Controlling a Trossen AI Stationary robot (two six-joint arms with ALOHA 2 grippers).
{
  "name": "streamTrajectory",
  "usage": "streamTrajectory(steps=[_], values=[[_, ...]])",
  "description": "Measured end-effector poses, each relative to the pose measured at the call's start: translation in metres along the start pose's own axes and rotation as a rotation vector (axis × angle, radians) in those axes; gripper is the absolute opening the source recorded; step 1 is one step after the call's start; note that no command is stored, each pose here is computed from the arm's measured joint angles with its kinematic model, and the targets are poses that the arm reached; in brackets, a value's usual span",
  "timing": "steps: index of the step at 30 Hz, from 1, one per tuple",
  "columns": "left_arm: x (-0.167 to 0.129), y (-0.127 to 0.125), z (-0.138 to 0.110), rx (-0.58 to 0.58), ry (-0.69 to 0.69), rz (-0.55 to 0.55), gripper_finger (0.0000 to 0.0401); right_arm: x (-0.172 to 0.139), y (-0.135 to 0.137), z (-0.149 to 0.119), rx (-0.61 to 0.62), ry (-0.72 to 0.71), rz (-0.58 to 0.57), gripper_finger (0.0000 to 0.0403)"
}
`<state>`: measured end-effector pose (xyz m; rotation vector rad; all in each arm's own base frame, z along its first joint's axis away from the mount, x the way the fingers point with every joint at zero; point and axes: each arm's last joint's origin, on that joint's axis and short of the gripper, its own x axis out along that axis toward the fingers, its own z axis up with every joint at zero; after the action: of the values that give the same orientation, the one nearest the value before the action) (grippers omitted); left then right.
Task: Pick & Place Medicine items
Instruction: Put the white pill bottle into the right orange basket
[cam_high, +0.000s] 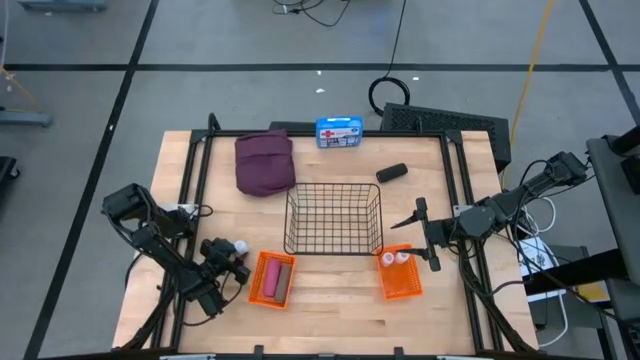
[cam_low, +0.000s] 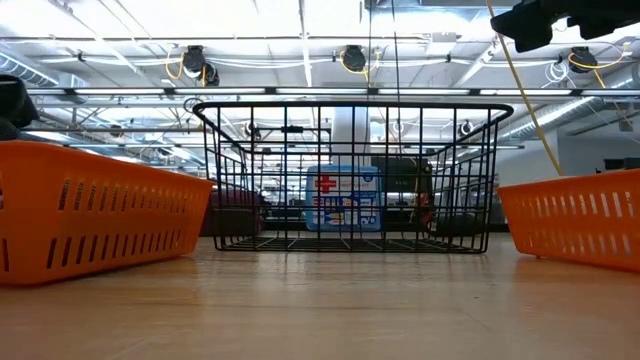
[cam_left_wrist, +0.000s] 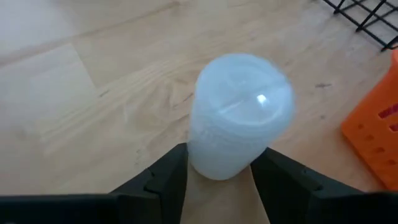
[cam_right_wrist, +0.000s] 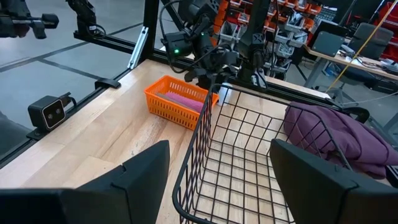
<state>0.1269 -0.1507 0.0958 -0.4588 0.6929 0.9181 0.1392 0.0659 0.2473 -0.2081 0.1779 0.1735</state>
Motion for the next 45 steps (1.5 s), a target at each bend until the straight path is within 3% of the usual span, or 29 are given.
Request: streamTrajectory(steps=[9,17,23,35,39,45], values=[[0.014,0.009,-0.002,-0.043,-0.081,-0.078,0.0176,0.000,0.000,0.000,0.000,0.000,0.000,0.0265],[0.024,0.012,0.005,0.005,-0.121,-0.040,0.0168,0.000,0.000,0.000,0.000,0.000,0.000,0.0265],[0.030,0.009,0.015,0.012,-0.238,-0.053,0.0125,0.000,0.000,0.000,0.000,0.000,0.000,0.0265],[0.037,0.009,0.021,0.030,-0.217,0.009,0.0032,0.000,0.000,-0.001,-0.002,0.007,0.000,0.0265],[0.036,0.007,0.030,0.038,-0.208,0.067,0.0044,0.000,0.000,-0.001,-0.003,0.008,0.000,0.0265],[0.020,0.006,0.069,0.144,-0.162,0.187,0.0124,0.000,-0.001,-0.001,-0.004,0.013,-0.027,0.0265]])
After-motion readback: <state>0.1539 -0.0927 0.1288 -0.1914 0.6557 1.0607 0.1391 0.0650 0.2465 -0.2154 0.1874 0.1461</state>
